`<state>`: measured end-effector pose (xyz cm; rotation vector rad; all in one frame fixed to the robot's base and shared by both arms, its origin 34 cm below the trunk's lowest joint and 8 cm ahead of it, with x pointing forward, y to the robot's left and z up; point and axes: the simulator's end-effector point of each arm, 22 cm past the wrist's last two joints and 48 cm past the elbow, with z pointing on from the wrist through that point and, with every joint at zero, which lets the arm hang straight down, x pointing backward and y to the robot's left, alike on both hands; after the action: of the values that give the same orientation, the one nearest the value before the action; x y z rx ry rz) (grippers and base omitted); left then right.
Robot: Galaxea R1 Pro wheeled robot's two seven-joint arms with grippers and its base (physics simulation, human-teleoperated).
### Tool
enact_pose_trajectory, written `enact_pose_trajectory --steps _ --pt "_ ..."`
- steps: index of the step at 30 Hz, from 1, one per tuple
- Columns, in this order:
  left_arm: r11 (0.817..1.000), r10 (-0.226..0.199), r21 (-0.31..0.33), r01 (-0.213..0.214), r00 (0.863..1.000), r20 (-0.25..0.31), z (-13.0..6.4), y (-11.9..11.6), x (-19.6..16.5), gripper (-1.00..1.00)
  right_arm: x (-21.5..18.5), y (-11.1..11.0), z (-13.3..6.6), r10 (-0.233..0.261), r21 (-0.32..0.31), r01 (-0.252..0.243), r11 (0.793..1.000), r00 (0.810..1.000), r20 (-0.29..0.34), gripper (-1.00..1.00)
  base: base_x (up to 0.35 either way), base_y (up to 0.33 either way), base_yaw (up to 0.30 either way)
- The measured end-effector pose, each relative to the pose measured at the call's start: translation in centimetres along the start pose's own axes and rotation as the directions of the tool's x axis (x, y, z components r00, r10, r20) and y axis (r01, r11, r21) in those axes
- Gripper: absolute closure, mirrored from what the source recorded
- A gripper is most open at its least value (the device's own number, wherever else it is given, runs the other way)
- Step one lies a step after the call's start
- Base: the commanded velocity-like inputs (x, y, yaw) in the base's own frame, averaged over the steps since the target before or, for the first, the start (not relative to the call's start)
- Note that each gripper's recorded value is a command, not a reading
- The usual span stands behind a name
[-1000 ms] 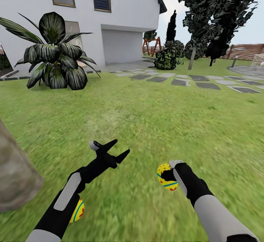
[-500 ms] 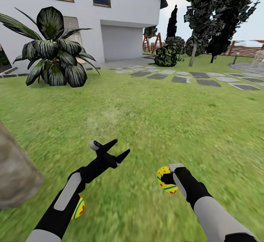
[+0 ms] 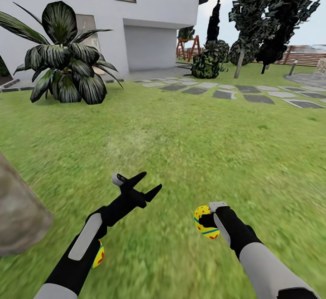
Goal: Take the three Easter eggs out of the wicker basket on the lawn in the garden, then place them on the lawn next to a single tree (choose any tree) so that all three eggs are next to the same tree and none are left in the basket.
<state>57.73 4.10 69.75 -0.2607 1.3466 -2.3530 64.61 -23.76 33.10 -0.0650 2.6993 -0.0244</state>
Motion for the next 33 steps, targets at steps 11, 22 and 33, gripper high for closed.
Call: enact_pose_trajectory --steps 11,22,33 --pt "1.000 -0.007 -0.016 0.006 1.000 -0.019 0.6 1.2 1.1 -1.00 -0.5 0.1 0.5 0.007 0.002 -0.007 1.000 1.000 0.031 1.00 0.026 -0.061 0.123" --pt "1.000 -0.014 -0.020 0.014 1.000 -0.009 0.4 1.8 0.8 -1.00 -0.1 -1.2 0.9 -0.045 0.103 0.043 0.994 0.999 0.022 1.00 0.175 -0.244 0.185" --pt "0.999 -0.025 -0.026 0.025 1.000 -0.003 0.1 2.5 0.7 -1.00 0.6 -1.0 1.5 -0.047 0.096 0.046 0.994 0.999 0.008 1.00 0.009 -0.009 0.181"
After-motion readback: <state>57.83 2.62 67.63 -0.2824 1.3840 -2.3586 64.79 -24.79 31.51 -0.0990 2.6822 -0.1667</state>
